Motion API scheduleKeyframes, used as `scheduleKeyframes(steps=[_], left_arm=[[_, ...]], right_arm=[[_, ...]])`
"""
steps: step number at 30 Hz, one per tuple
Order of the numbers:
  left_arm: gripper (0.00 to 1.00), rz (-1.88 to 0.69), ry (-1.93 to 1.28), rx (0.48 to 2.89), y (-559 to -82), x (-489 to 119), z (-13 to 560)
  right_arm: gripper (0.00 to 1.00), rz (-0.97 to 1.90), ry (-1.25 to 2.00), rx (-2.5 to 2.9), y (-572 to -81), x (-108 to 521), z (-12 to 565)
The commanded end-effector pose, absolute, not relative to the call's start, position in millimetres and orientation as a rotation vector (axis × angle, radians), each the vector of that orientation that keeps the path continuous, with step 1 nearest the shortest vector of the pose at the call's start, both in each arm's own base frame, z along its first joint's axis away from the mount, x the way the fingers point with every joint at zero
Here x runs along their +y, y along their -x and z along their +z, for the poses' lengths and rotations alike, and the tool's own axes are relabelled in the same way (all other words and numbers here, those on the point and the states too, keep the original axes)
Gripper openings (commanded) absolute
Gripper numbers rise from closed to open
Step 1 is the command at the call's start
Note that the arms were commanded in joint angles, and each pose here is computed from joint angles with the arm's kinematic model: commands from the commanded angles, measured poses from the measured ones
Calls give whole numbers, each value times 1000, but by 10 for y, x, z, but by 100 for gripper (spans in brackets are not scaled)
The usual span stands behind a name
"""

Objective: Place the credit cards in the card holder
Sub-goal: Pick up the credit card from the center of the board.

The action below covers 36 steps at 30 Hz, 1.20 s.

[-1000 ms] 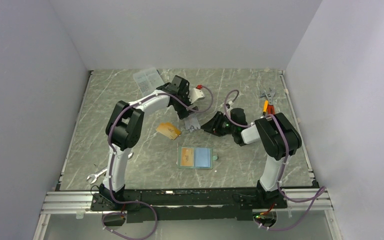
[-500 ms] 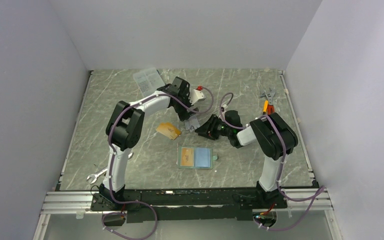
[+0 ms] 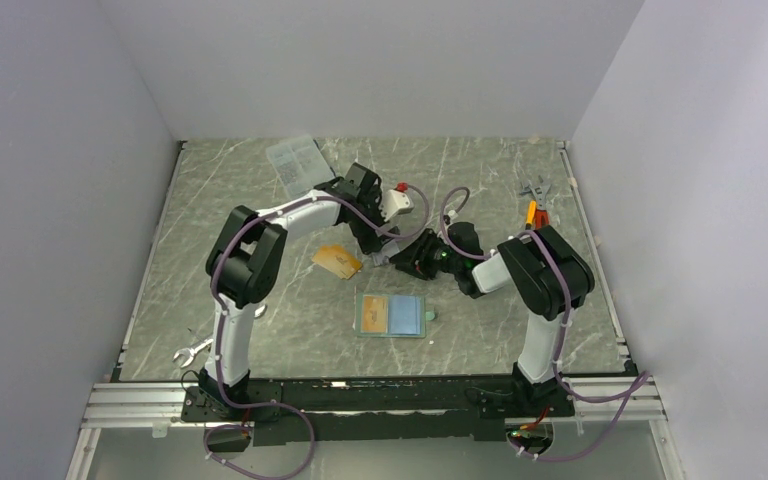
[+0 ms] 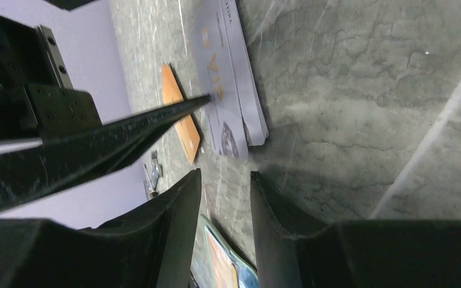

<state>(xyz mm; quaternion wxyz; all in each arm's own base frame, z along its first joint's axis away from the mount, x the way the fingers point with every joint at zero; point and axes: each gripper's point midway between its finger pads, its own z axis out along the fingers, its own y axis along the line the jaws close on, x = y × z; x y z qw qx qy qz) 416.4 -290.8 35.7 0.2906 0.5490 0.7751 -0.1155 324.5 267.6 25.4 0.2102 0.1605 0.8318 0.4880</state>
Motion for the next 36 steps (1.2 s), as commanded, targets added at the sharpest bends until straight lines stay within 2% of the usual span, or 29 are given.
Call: scheduleKeyframes(steps=[1, 5, 12, 16, 21, 26, 31, 36], left_arm=[[99, -438, -1513, 2109, -3788, -2989, 335], [99, -493, -1481, 2091, -3768, -2993, 576], [99, -502, -1372, 2048, -4083, -2889, 1064], [99, -412, -1389, 2052, -4191, -2733, 963], [99, -351, -1471, 2056, -4071, -2682, 699], [99, -259, -1537, 2047, -3968, -2729, 517], [99, -246, -1540, 2062, -3961, -2764, 470], [99, -259, -1524, 2045, -3975, -2772, 591]], right_arm=[[40, 1212, -567, 2397, -3170, 2527, -134], [40, 1210, -574, 2401, -3165, 2529, -154], [40, 1209, -578, 2401, -3160, 2522, -155], [38, 1209, -576, 2406, -3141, 2519, -162], [34, 1211, -572, 2406, -3124, 2513, -157], [22, 1214, -574, 2414, -3070, 2500, -163], [2, 1218, -572, 2409, -3046, 2491, -127], [0, 1228, -548, 2383, -3106, 2512, -24]])
